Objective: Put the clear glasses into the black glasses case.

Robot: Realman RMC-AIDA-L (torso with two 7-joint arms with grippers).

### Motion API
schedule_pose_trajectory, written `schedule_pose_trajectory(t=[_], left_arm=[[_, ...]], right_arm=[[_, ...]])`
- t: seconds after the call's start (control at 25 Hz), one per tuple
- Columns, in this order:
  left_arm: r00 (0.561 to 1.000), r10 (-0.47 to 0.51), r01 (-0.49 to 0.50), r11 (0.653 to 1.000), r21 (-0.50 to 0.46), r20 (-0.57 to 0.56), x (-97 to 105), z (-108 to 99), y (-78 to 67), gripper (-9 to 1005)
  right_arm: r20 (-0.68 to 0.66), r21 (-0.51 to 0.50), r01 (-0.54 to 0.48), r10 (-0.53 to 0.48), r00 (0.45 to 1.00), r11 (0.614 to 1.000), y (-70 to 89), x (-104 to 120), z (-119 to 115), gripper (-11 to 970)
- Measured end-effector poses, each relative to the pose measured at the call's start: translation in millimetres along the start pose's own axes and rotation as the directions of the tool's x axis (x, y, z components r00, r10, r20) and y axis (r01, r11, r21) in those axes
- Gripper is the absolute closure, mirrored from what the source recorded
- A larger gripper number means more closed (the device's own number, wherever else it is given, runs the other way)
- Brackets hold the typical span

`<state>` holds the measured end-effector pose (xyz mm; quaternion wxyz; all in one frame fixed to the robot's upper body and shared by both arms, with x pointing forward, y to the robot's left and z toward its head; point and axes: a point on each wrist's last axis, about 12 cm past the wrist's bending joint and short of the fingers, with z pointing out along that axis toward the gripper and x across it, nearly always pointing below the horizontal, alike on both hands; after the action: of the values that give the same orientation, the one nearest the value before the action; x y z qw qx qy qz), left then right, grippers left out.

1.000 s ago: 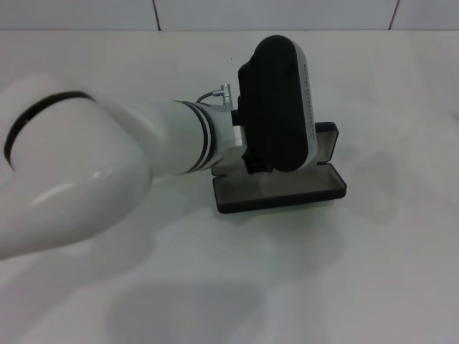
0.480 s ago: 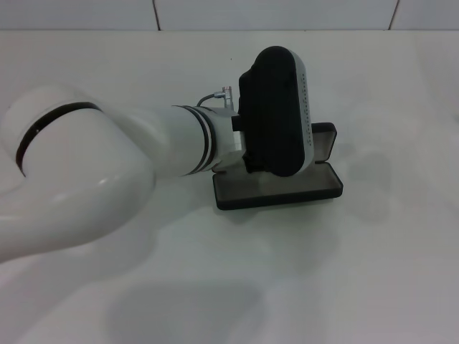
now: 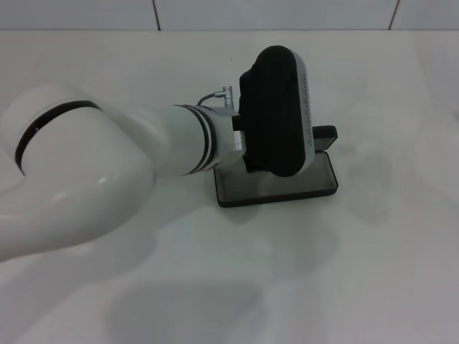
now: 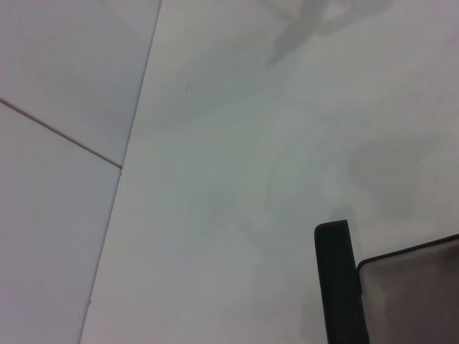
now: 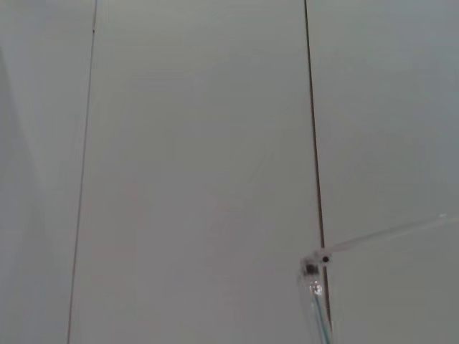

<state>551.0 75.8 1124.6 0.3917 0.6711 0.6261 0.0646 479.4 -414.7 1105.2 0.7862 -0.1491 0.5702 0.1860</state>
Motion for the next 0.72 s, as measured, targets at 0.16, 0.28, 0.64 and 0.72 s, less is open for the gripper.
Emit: schedule_pose_trajectory(t=[0.16, 0.28, 0.64, 0.72], left_arm=[[1.000, 0.006, -0.006, 1.000, 0.005, -0.003, -2, -1, 0.6, 607], [1.000, 0.013, -0.012, 1.000, 0.019, -0.013, -3, -3, 0.6, 597], [0.999, 0.047, -0.046, 0.997, 0.058, -0.026, -10, -13, -2.7, 505], [0.998, 0.053, -0.051, 0.996, 0.073, -0.032, -12, -17, -3.6, 495]], right_arm=[[-0.001, 0.004, 0.001, -0.001, 1.000, 1.000, -0.6, 0, 0, 841], [-0.002, 0.005, 0.002, -0.002, 1.000, 1.000, -0.7, 0, 0, 841], [-0.004, 0.005, 0.012, -0.012, 1.000, 1.000, 0.8, 1, 0, 841], [-0.005, 0.005, 0.011, -0.011, 1.000, 1.000, 1.1, 2, 0, 841]])
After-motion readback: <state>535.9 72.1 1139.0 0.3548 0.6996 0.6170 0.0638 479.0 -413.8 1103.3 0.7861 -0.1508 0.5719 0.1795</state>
